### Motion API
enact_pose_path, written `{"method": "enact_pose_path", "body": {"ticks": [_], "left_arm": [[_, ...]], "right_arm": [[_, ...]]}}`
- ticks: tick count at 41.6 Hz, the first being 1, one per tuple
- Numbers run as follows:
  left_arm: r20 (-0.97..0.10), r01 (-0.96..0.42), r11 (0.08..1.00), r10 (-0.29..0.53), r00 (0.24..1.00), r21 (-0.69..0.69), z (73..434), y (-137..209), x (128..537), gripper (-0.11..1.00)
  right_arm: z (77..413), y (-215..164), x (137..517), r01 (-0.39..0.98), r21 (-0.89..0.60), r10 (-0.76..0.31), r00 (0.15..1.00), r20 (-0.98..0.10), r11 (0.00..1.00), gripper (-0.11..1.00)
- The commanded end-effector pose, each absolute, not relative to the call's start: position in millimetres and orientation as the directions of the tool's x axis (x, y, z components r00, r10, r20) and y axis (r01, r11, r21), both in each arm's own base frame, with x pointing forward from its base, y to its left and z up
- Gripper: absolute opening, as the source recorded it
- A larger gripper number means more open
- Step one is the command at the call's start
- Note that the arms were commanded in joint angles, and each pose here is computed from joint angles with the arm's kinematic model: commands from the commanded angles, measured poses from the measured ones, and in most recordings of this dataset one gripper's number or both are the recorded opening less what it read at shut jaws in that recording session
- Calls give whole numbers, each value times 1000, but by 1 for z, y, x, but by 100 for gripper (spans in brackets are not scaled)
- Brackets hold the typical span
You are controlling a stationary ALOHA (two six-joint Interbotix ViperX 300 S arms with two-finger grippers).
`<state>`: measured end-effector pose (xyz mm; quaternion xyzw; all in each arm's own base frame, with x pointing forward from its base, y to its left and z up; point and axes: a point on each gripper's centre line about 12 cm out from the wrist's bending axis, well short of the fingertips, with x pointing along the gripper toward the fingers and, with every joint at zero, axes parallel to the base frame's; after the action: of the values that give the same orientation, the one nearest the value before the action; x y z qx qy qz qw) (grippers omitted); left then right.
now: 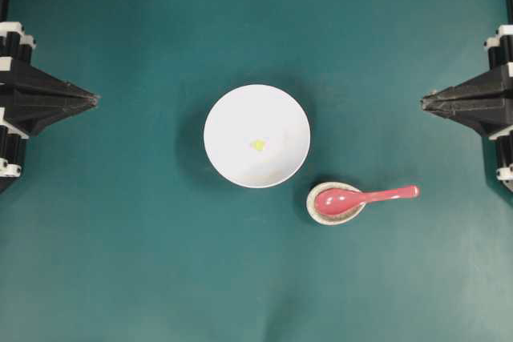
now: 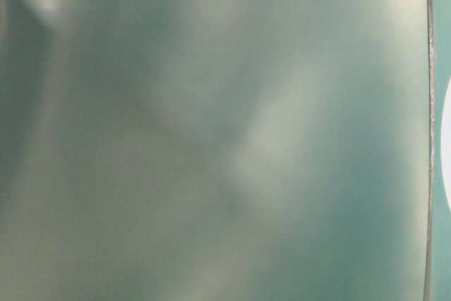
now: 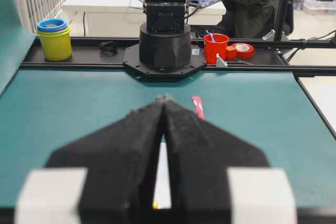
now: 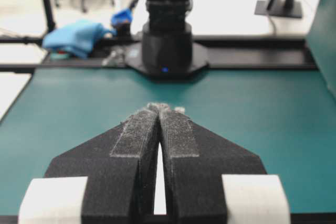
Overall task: Scoop the yellow hexagonal prism block from the bowl with a spoon using the right arm.
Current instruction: 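Move the right gripper toward the pink spoon handle on the spoon rest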
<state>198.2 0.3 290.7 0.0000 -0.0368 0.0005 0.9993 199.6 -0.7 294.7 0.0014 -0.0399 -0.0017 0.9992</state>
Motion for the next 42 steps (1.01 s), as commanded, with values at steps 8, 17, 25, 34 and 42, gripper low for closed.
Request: {"method": "enact_pose_path", "body": {"ticks": [8,17,25,34,42], "left_arm": [[78,5,1000,-5,997,-2,296,-1,200,-1],[80,5,1000,-5,997,-2,296,-1,200,-1],[77,6,1000,-6,997,1,295,-1,200,-1],[74,6,1000,-6,997,3,294,-1,200,-1],[77,5,1000,-6,997,12,295,-1,200,-1]], "right_arm": [[301,1,202,-3,11,2,995,95,1000,0],[301,1,202,-6,14,5,996,93,1000,3],[299,1,203,-5,20,3,996,84,1000,43],[285,3,211,-15,21,15,999,35,1000,52],[261,13,224,-54,25,55,998,-18,998,52]]}}
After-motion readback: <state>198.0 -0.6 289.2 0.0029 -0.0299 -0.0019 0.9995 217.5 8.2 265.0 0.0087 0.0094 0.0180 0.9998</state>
